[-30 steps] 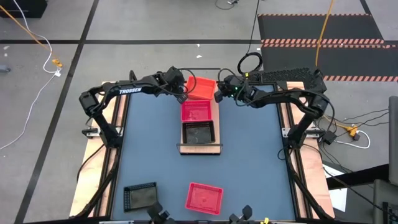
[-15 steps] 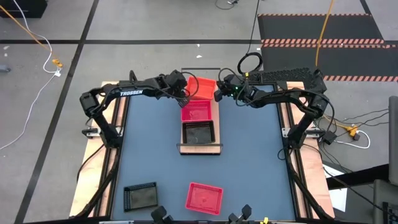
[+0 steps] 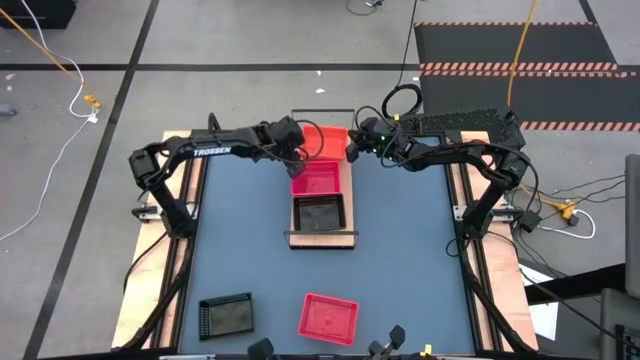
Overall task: Stack baskets on shelf by color
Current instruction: Stack the orange bin on the stacked orange bins on the shelf
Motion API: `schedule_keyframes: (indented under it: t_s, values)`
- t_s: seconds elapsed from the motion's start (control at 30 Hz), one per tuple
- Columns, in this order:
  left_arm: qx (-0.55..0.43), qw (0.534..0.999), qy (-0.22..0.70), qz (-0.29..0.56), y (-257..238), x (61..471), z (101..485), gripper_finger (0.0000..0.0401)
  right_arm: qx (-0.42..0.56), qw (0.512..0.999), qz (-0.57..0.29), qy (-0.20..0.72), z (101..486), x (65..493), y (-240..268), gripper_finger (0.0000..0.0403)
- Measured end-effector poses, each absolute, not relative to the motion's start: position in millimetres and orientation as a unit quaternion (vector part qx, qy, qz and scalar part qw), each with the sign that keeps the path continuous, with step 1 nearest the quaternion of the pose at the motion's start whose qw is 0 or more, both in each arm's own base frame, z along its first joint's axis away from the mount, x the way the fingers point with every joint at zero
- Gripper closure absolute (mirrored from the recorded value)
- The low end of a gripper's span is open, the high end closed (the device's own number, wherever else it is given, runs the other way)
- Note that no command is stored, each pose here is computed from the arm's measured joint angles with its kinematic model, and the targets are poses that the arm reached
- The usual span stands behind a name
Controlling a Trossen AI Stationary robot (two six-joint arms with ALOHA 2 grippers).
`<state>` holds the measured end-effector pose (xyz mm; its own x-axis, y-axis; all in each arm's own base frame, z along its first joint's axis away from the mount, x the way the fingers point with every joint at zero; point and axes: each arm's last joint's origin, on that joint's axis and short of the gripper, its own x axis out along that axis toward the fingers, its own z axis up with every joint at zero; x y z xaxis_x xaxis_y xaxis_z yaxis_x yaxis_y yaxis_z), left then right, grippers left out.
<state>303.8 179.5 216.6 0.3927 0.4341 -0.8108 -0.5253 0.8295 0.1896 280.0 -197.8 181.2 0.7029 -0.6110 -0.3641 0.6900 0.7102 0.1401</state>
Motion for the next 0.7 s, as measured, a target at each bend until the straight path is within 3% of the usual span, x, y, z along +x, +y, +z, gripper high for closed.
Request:
schedule_keyframes:
  t_s: [0.27,0.5,0.7]
  values:
    - [-0.051,0.831,0.473,0.287,173,296,229,0.0265,0.186,0.873,-0.418,0.169,175,273,-198,0.0403]
    - [-0.09,0.811,0.496,0.297,156,273,250,0.0265,0.184,0.875,-0.393,0.216,168,281,-180,0.0403]
    - [-0.101,0.781,0.55,0.277,136,263,233,0.0265,0.153,0.886,-0.388,0.203,183,283,-145,0.0403]
